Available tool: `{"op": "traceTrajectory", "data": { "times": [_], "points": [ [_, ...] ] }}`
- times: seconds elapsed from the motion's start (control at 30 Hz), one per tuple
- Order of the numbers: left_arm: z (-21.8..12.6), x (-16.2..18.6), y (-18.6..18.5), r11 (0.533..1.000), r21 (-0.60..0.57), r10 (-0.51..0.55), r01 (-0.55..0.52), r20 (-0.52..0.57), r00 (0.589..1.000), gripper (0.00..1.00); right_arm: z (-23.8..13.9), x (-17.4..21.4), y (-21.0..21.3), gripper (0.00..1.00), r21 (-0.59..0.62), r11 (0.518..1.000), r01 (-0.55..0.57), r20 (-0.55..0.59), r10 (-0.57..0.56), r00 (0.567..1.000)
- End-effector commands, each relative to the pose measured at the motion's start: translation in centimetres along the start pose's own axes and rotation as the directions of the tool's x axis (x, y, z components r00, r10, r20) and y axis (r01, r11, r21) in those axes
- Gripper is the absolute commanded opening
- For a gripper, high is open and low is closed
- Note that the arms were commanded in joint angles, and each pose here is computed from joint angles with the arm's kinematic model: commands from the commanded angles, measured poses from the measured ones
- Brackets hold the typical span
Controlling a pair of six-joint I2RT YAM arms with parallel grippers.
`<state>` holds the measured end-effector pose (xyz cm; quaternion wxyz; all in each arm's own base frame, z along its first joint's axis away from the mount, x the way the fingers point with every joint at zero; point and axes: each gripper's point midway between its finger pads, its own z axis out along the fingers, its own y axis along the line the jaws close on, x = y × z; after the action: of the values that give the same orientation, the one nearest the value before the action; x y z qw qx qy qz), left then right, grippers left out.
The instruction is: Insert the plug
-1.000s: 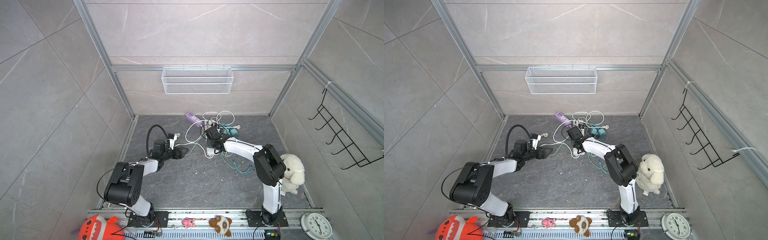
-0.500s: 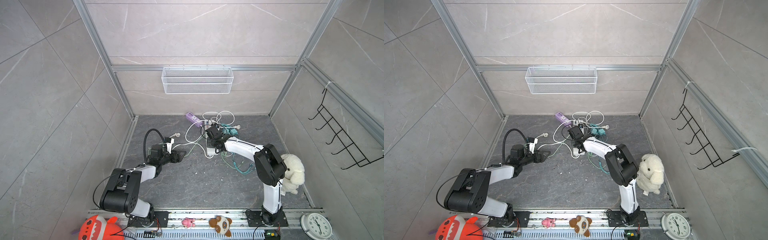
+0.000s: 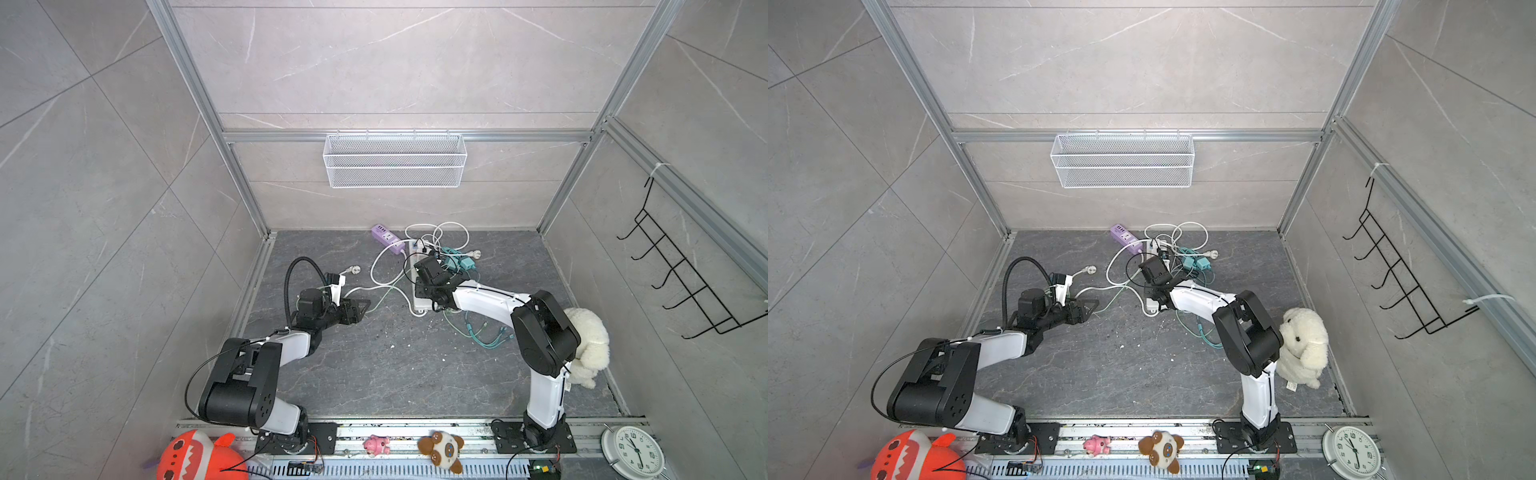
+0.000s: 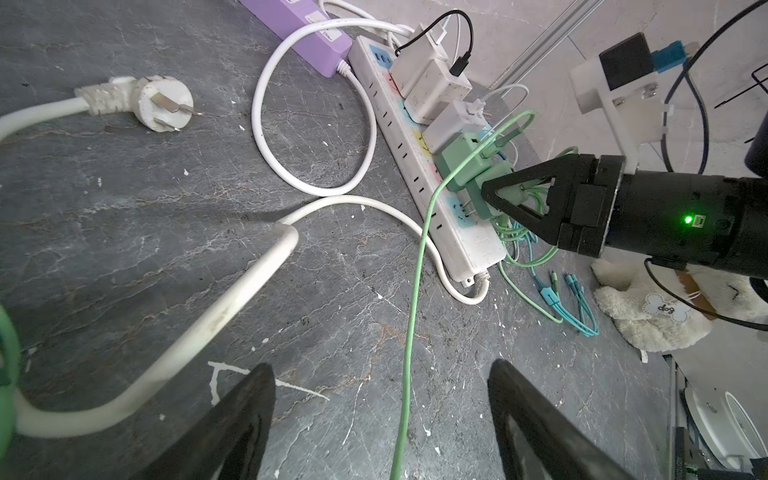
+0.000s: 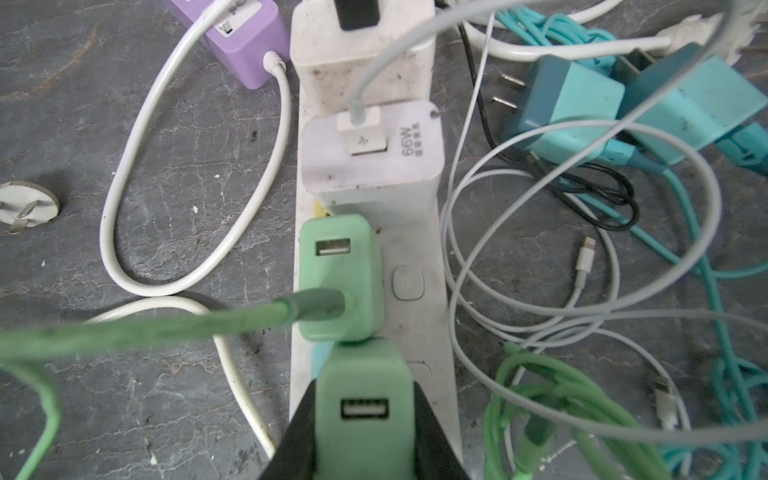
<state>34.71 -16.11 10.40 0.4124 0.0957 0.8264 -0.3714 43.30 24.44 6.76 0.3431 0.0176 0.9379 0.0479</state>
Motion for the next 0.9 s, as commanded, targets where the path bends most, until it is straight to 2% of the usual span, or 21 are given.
{"op": "traceTrajectory", "data": {
  "times": [0.0,0.3,0.57,0.87],
  "points": [
    [-0.4,-1.2,-0.7,0.999,0.034,0.024,-0.026,0.047,0.999,0.83,2.5,12.9,-5.1,0.00,0.118,0.980,0.163,-0.404,-0.103,0.909],
    [-0.5,-1.4,-0.5,0.999,0.039,0.013,-0.015,0.054,0.998,0.83,1.7,11.2,-5.0,0.00,0.162,0.974,0.156,-0.407,-0.078,0.910],
    [-0.3,-1.4,-0.3,0.999,0.044,0.003,-0.005,0.051,0.999,0.83,2.1,11.5,-5.0,0.00,0.168,0.974,0.149,-0.419,-0.067,0.906],
    [-0.5,-1.2,-0.4,0.999,0.044,0.000,-0.002,0.047,0.999,0.83,1.5,11.9,-5.5,0.00,0.312,0.945,0.096,-0.473,0.067,0.879]
  ]
}}
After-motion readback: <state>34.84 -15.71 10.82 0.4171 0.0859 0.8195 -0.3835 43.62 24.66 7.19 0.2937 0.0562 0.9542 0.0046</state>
